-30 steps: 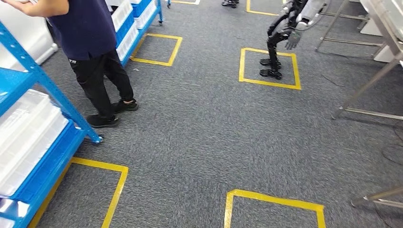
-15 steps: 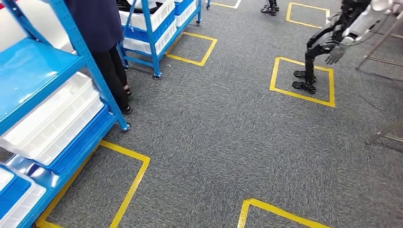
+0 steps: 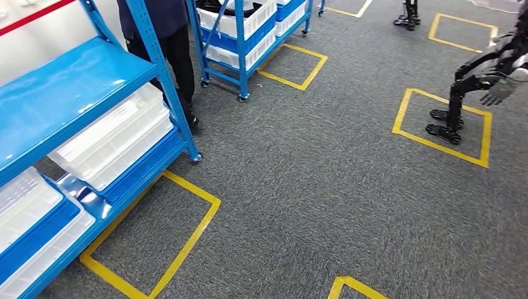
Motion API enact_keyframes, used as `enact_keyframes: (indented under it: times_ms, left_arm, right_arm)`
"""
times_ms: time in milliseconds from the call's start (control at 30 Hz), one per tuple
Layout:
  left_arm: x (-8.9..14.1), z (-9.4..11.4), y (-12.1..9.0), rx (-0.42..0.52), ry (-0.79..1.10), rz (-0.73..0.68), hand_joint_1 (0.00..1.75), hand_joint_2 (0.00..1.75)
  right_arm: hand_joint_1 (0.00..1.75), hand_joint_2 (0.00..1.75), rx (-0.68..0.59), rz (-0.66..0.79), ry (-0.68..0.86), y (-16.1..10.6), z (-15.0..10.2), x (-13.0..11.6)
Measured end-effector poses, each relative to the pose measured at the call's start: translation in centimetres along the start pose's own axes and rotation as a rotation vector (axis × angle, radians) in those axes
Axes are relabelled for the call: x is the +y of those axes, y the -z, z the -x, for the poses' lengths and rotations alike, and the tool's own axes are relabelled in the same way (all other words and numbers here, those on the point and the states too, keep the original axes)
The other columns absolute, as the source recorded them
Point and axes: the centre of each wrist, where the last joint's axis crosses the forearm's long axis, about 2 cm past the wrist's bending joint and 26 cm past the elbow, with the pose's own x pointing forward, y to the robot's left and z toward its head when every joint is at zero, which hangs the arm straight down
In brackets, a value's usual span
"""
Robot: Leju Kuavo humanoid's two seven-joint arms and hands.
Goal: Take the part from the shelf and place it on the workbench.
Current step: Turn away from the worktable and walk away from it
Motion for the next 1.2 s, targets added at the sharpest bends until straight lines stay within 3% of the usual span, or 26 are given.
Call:
enact_keyframes:
  times_ms: [1200]
  left_arm:
    - [0.14, -0.07, 0.04, -0.009, 0.018, 0.009, 0.0, 0.0]
  right_arm:
    - [0.0, 0.0, 0.027, -0.009, -0.003, -0.04, 0.95, 0.55]
